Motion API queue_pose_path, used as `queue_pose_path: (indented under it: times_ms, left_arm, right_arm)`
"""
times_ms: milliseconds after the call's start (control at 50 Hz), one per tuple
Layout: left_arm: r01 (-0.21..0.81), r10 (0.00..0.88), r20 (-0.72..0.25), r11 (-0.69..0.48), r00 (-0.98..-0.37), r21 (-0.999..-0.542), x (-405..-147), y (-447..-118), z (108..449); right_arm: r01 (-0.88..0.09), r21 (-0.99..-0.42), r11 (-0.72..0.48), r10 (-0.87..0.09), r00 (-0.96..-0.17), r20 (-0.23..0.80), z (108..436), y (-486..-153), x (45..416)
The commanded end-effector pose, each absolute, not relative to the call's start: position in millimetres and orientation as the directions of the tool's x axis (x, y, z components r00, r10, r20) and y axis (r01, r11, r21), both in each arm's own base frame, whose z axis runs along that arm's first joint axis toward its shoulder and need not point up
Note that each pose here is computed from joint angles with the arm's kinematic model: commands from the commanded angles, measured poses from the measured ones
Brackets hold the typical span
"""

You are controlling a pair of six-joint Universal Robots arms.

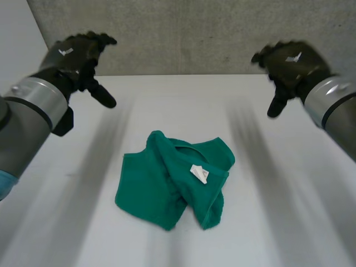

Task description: Fold the towel.

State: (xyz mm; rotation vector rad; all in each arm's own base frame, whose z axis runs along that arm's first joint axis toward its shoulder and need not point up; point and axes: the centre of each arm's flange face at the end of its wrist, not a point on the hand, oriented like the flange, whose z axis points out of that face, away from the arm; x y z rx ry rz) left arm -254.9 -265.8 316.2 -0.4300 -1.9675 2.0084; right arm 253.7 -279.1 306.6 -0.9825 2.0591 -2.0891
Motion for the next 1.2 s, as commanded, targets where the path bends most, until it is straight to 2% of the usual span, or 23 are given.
queue_pose_path:
  times_ms: [20, 80, 140, 200, 220, 240, 260, 300, 360, 380, 440, 500, 560, 640, 720, 740, 800, 840, 900, 940, 1040, 1160, 1200]
  left_arm:
    - [0.156, 0.495, -0.119, 0.033, -0.861, -0.987, -283.5, -259.2, 273.4]
    - [0.224, 0.606, -0.145, 0.056, -0.782, -0.973, -313.2, -235.9, 246.2]
    - [0.265, 0.661, -0.161, 0.059, -0.733, -0.962, -326.2, -221.9, 232.0]
    - [0.338, 0.738, -0.198, 0.043, -0.646, -0.94, -345.2, -195.3, 209.3]
    - [0.376, 0.774, -0.232, 0.009, -0.589, -0.927, -356.6, -179.0, 200.1]
    - [0.376, 0.774, -0.232, 0.008, -0.589, -0.926, -356.7, -178.8, 200.0]
    - [0.396, 0.79, -0.253, -0.014, -0.559, -0.918, -362.0, -171.2, 195.4]
    - [0.481, 0.828, -0.344, -0.105, -0.442, -0.87, -375.6, -148.2, 174.9]
    - [0.52, 0.834, -0.391, -0.151, -0.389, -0.841, -379.4, -141.5, 164.6]
    - [0.561, 0.832, -0.45, -0.213, -0.325, -0.8, -384.1, -136.5, 151.6]
    - [0.607, 0.822, -0.507, -0.269, -0.26, -0.748, -386.8, -136.1, 135.2]
    - [0.621, 0.812, -0.533, -0.296, -0.237, -0.726, -389.2, -138.5, 130.0]
    - [0.612, 0.805, -0.541, -0.305, -0.244, -0.73, -392.8, -141.6, 132.0]
    - [0.548, 0.768, -0.562, -0.34, -0.308, -0.764, -401.3, -150.4, 147.0]
    - [0.51, 0.705, -0.594, -0.372, -0.388, -0.776, -401.4, -158.1, 172.1]
    - [0.487, 0.649, -0.607, -0.387, -0.459, -0.783, -397.2, -162.5, 196.8]
    - [0.463, 0.583, -0.612, -0.404, -0.535, -0.789, -387.3, -166.5, 230.0]
    - [0.456, 0.568, -0.611, -0.409, -0.551, -0.791, -384.0, -167.8, 238.1]
    - [0.439, 0.52, -0.608, -0.422, -0.599, -0.793, -371.0, -176.2, 262.0]
    - [0.438, 0.484, -0.604, -0.419, -0.633, -0.795, -359.2, -185.2, 275.6]
    - [0.436, 0.474, -0.604, -0.423, -0.641, -0.794, -353.6, -183.1, 282.3]
    - [0.432, 0.463, -0.603, -0.427, -0.65, -0.794, -347.8, -180.6, 288.9]
    - [0.435, 0.459, -0.604, -0.426, -0.652, -0.793, -345.3, -180.0, 289.8]
  right_arm:
    - [-0.556, -0.831, -0.006, -0.604, -0.661, 0.446, 260.2, -253.3, 273.4]
    - [-0.571, -0.82, 0.037, -0.61, -0.663, 0.434, 247.8, -252.1, 270.0]
    - [-0.579, -0.812, 0.065, -0.615, -0.665, 0.424, 236.1, -249.7, 266.7]
    - [-0.582, -0.81, 0.072, -0.617, -0.664, 0.422, 232.5, -248.8, 265.7]
    - [-0.584, -0.805, 0.103, -0.605, -0.68, 0.416, 219.1, -252.5, 256.8]
    - [-0.584, -0.805, 0.104, -0.604, -0.68, 0.416, 219.0, -252.5, 256.7]
    - [-0.584, -0.804, 0.114, -0.596, -0.688, 0.415, 215.1, -254.9, 252.8]
    - [-0.572, -0.805, 0.154, -0.551, -0.726, 0.411, 203.7, -267.5, 233.4]
    - [-0.561, -0.808, 0.18, -0.51, -0.756, 0.411, 196.3, -277.2, 217.5]
    - [-0.561, -0.807, 0.187, -0.504, -0.759, 0.411, 194.7, -278.0, 214.6]
    - [-0.558, -0.804, 0.208, -0.493, -0.769, 0.406, 190.1, -280.0, 206.6]
    - [-0.554, -0.801, 0.227, -0.489, -0.776, 0.398, 186.5, -281.3, 200.9]
    - [-0.549, -0.8, 0.241, -0.493, -0.78, 0.386, 182.7, -281.9, 196.0]
    - [-0.54, -0.806, 0.243, -0.509, -0.778, 0.368, 180.7, -282.9, 193.8]
    - [-0.526, -0.819, 0.229, -0.504, -0.784, 0.362, 185.5, -287.6, 194.1]
    - [-0.523, -0.822, 0.225, -0.502, -0.785, 0.362, 186.7, -288.4, 194.7]
    - [-0.481, -0.849, 0.218, -0.482, -0.81, 0.335, 194.1, -293.2, 197.2]
    - [-0.446, -0.866, 0.226, -0.473, -0.828, 0.303, 197.7, -295.1, 198.3]
    - [-0.372, -0.895, 0.244, -0.456, -0.859, 0.233, 203.5, -297.5, 200.7]
    - [-0.254, -0.93, 0.266, -0.445, -0.888, 0.116, 211.2, -301.1, 204.9]
    - [-0.094, -0.952, 0.292, -0.5, -0.864, -0.068, 223.9, -295.3, 229.0]
    - [0.048, -0.908, 0.417, -0.553, -0.78, -0.295, 213.7, -285.4, 276.3]
    - [0.057, -0.898, 0.436, -0.556, -0.768, -0.319, 209.9, -284.2, 283.7]
